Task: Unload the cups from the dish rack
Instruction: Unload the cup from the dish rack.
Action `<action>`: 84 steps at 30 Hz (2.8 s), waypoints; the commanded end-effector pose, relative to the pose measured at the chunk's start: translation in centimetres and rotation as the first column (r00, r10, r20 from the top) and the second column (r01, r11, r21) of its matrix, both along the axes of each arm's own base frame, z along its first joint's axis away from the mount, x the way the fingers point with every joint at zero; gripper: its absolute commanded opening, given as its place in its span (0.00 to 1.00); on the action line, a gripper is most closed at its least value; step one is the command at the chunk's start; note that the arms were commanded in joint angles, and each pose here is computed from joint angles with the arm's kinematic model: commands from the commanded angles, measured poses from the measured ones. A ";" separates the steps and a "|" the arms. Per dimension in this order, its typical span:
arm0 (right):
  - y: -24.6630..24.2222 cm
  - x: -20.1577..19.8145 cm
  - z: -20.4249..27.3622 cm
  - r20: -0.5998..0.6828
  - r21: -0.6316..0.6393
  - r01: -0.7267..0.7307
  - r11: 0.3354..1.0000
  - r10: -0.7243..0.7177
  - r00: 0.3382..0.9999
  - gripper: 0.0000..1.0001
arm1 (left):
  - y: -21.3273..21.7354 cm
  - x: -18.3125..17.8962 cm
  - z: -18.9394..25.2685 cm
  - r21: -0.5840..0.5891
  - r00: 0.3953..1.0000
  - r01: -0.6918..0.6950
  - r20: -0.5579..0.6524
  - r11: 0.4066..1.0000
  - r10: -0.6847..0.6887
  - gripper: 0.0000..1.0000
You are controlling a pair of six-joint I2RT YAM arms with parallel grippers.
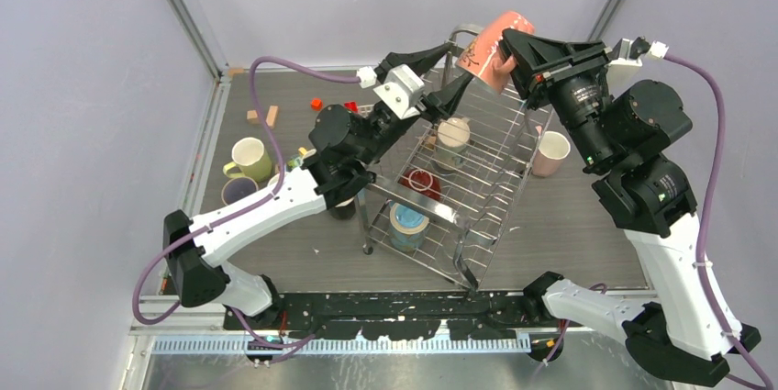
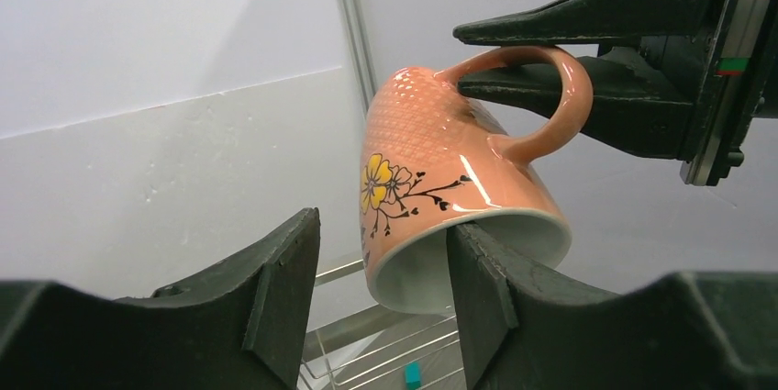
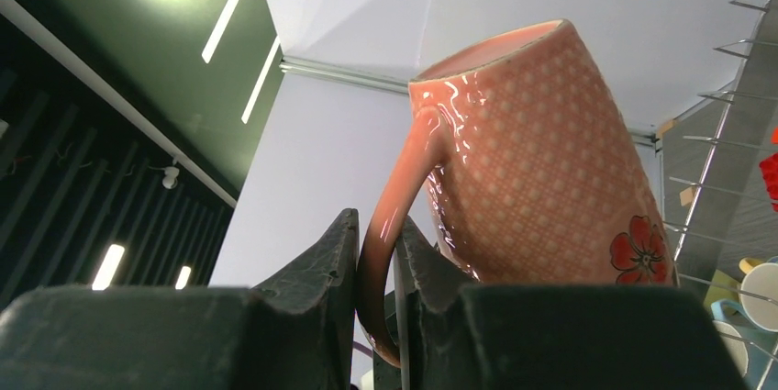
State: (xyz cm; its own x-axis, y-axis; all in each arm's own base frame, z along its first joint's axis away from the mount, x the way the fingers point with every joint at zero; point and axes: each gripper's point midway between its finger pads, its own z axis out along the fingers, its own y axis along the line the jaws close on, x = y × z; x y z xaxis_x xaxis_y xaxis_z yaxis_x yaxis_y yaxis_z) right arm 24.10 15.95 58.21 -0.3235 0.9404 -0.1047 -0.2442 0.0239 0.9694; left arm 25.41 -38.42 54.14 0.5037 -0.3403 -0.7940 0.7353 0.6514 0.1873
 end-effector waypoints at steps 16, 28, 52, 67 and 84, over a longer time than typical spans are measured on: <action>-0.4 -2.2 5.4 0.177 0.153 -0.076 0.985 0.048 0.983 0.01 | -0.5 1.0 1.1 -0.019 0.998 -0.057 0.034 0.998 0.058 0.48; 0.3 -1.2 6.2 0.251 0.286 -0.135 0.949 0.062 0.966 0.01 | 0.7 1.4 1.3 -0.018 0.994 -0.112 0.013 0.994 0.112 0.46; 1.3 -1.4 7.2 0.288 0.368 -0.227 0.902 0.122 0.950 0.01 | 1.4 1.7 2.9 -0.050 0.989 -0.147 0.025 0.988 0.149 0.39; 1.7 -1.4 6.9 0.281 0.362 -0.237 0.901 0.137 0.950 0.01 | 1.0 1.8 3.6 -0.059 0.990 -0.137 0.025 0.989 0.139 0.01; 2.2 -0.3 4.4 0.217 0.311 -0.189 0.931 0.124 0.968 0.44 | 3.9 1.8 6.1 -0.217 0.986 -0.160 -0.080 0.963 0.146 0.00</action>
